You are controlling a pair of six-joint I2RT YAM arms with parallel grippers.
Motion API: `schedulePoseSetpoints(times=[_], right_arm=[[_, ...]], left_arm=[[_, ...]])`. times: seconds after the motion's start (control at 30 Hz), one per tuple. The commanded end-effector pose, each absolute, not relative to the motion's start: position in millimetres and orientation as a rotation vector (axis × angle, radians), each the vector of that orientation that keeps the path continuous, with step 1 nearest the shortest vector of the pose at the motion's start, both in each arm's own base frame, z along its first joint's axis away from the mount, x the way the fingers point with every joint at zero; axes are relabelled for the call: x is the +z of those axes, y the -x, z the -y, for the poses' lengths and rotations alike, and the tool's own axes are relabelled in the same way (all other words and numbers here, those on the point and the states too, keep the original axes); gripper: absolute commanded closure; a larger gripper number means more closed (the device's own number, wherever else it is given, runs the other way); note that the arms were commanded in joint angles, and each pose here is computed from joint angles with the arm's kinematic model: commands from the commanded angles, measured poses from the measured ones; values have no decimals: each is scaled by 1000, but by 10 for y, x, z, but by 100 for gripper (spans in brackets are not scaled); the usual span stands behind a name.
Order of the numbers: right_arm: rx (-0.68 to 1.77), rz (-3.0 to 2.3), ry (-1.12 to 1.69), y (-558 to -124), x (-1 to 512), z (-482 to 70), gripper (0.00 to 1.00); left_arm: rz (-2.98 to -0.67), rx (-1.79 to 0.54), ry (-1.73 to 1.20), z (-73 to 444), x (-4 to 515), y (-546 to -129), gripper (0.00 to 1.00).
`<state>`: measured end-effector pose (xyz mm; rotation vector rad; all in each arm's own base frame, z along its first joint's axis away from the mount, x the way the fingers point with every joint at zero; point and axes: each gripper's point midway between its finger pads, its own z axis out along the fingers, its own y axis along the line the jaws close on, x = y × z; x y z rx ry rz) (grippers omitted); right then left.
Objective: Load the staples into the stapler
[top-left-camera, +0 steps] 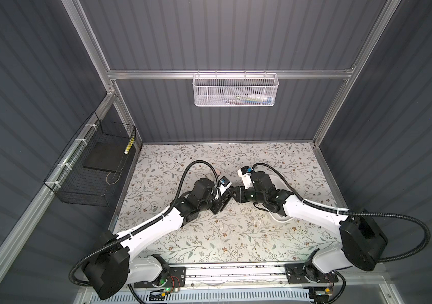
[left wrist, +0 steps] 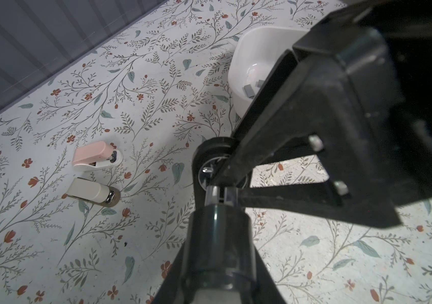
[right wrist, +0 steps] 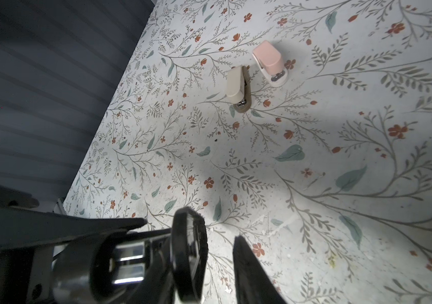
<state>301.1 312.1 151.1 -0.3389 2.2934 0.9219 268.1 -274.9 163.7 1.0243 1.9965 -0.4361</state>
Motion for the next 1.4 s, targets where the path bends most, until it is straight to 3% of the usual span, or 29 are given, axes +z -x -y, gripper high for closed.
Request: schedulePoseSetpoints(times=[0.0,0.37,0.6,1.37], right_arm=[[921,-2292,340,-3038,1534,-3146,67],[900,-2294,297,-3078,1500,-3090,88],[922,-2318,218,-3148,1422,-2990,96],[908,-2397,-2,-3318,1123,-2653,100]], left_arm=[[-1867,-497,-986,2855,1993,-2719,100],[-1815,-535,-986,2860,2083,-2651,100],[-1759,-547,-939,2791,2176,-2622,100],[-1680,-620,-940,2792,2313,-2493,100]])
